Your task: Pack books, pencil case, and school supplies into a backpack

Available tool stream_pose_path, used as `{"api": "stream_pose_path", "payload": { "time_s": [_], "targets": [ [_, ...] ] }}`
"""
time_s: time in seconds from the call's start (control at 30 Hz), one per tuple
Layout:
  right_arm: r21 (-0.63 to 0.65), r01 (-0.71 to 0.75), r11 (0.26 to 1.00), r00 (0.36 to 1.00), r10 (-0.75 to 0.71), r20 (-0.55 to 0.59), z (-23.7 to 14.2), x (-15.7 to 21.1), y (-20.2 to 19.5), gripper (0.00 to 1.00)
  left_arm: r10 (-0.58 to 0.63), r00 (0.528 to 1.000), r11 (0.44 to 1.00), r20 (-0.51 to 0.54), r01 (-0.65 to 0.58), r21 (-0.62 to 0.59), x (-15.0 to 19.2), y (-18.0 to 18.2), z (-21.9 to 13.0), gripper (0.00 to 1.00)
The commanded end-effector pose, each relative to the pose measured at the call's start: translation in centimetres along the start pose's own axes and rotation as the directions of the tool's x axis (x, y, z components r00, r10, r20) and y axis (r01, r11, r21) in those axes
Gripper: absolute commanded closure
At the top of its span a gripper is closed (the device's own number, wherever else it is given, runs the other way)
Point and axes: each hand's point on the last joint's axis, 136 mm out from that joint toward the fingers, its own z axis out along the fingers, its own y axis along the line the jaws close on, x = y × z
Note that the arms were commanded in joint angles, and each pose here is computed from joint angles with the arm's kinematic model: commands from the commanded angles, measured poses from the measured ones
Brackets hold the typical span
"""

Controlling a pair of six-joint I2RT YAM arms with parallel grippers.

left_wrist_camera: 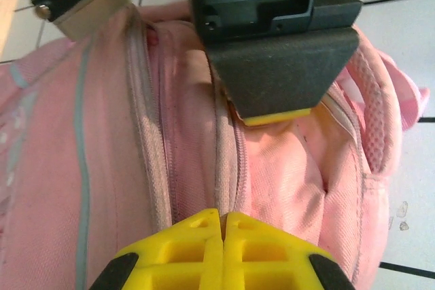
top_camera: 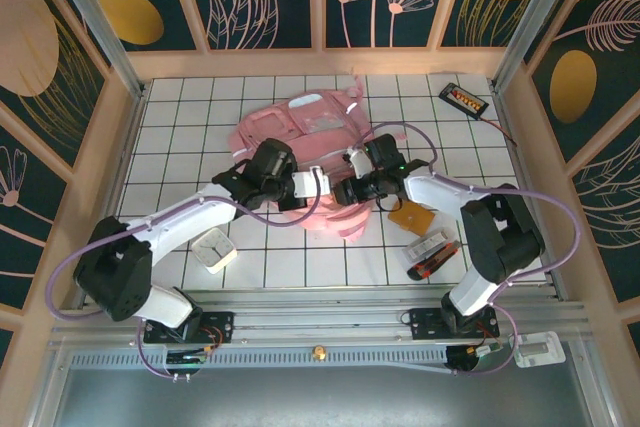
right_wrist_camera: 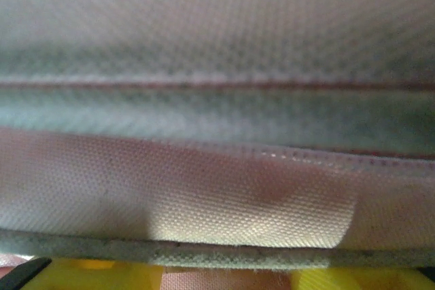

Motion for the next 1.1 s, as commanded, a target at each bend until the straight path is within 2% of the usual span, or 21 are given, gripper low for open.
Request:
{"api": "stream_pose_path", "payload": {
  "time_s": [0.0,0.17,0.4,0.47,0.63,0.77,0.97,1.07],
  "targets": [
    [-0.115,-0.007,0.993,0.998,0.014,0.059,-1.9,-1.6,2.3,0.51,0.028,0.971,0.996,0.236,-0.009,-0.084,-5.9,2.6,-3.9,1.00],
    [-0.195,-0.020,0.981,0.989,0.048,0.138,-4.0,-3.6,2.9,0.50,0.029,0.964,0.997,0.265,-0.011,-0.070,-6.3,2.5,-4.7,1.00],
    [-0.176,-0.020,0.984,0.989,0.045,0.138,-3.8,-3.8,2.6,0.55,0.015,0.958,0.998,0.286,0.002,-0.057,-6.7,2.3,-4.6,1.00],
    [-0.148,-0.019,0.989,0.991,0.039,0.131,-3.5,-3.5,2.3,0.59,0.017,0.958,0.998,0.286,0.000,-0.061,-6.7,2.4,-4.7,1.00],
    [-0.109,-0.024,0.994,0.989,0.039,0.141,-3.5,-3.4,1.8,0.86,0.016,0.961,0.998,0.277,0.001,-0.062,-6.6,2.5,-4.6,1.00],
    [-0.080,-0.024,0.996,0.987,0.036,0.156,-3.8,-3.7,1.6,1.00,0.016,0.963,0.998,0.269,0.002,-0.067,-6.3,2.5,-4.6,1.00],
    [-0.014,-0.037,0.999,0.982,0.039,0.182,-4.8,-3.8,0.8,1.00,0.023,0.972,0.997,0.236,-0.005,-0.079,-5.4,2.4,-4.5,1.00],
    [0.065,-0.081,0.995,0.981,0.068,0.181,-5.3,-3.2,-0.5,1.00,0.029,0.978,0.995,0.205,-0.010,-0.096,-4.8,2.6,-4.4,1.00]
  ]
}}
